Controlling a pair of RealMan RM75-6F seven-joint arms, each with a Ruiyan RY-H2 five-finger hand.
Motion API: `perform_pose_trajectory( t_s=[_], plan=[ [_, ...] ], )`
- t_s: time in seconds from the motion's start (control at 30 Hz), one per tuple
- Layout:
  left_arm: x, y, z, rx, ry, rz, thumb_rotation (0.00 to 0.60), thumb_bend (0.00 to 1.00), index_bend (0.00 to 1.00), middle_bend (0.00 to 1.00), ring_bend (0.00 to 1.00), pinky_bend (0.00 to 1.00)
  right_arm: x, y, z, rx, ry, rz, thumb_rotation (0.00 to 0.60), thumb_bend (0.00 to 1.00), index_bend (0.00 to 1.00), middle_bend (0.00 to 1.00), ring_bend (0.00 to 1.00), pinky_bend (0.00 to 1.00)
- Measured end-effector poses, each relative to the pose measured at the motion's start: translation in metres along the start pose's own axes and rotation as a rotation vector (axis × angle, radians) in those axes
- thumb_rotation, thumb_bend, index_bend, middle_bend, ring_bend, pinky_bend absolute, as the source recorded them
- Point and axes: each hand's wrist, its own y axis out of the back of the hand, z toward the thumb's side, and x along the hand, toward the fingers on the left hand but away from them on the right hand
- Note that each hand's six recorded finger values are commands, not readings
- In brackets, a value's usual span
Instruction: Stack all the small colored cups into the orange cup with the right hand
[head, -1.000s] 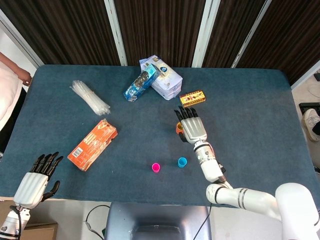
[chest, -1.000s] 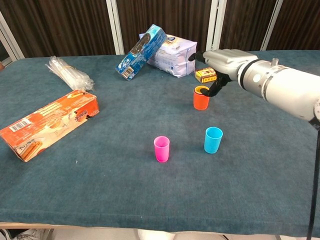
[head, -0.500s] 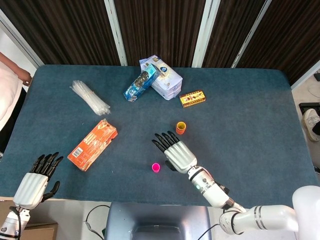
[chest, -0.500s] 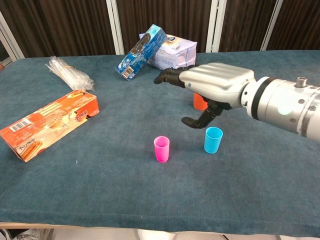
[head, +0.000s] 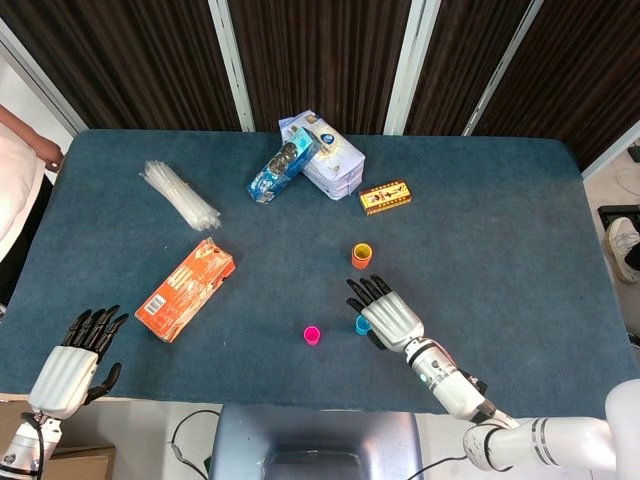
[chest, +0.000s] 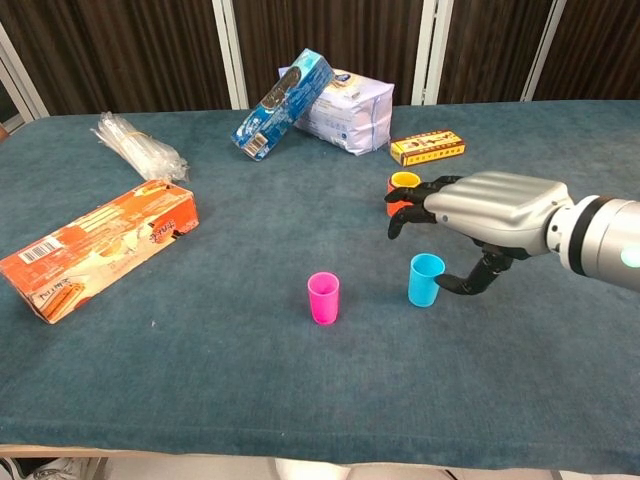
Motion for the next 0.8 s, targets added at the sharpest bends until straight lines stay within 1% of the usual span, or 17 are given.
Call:
perform_pose_trajectory(
  t_s=[0.17,0.27,0.4,0.5,0.67,0.8],
  plan=[
    [0.000,0.002,-0.001,-0.003,0.002,0.007,0.600,0.46,0.00,0.00,0.00,0.05,-0.003,-0.007,0.001,0.006,0.008,0.007,0.600,0.51,0.37,0.00,0.00,0.00],
    [-0.001,0.002,-0.001,-0.004,0.001,0.008,0.600,0.46,0.00,0.00,0.00,0.05,-0.004,-0.008,0.002,0.005,0.008,0.005,0.600,0.51,0.40,0.00,0.00,0.00],
    [-0.001,0.003,-0.001,-0.006,-0.001,0.009,0.600,0.46,0.00,0.00,0.00,0.05,-0.004,-0.010,0.004,0.006,0.008,0.002,0.600,0.51,0.51,0.01,0.00,0.00],
    [-0.002,0.003,-0.001,-0.006,-0.001,0.010,0.600,0.46,0.00,0.00,0.00,0.05,-0.005,-0.010,0.004,0.009,0.004,-0.007,0.600,0.51,0.61,0.05,0.00,0.00],
    [-0.002,0.002,-0.001,-0.004,-0.001,0.006,0.600,0.46,0.00,0.00,0.00,0.05,-0.005,-0.006,0.000,0.024,-0.021,-0.038,0.600,0.51,0.64,0.08,0.00,0.00],
    [-0.001,0.002,0.000,-0.002,-0.002,0.004,0.600,0.46,0.00,0.00,0.00,0.05,-0.006,0.005,-0.004,0.001,-0.041,-0.081,0.600,0.51,0.64,0.08,0.00,0.00]
  ],
)
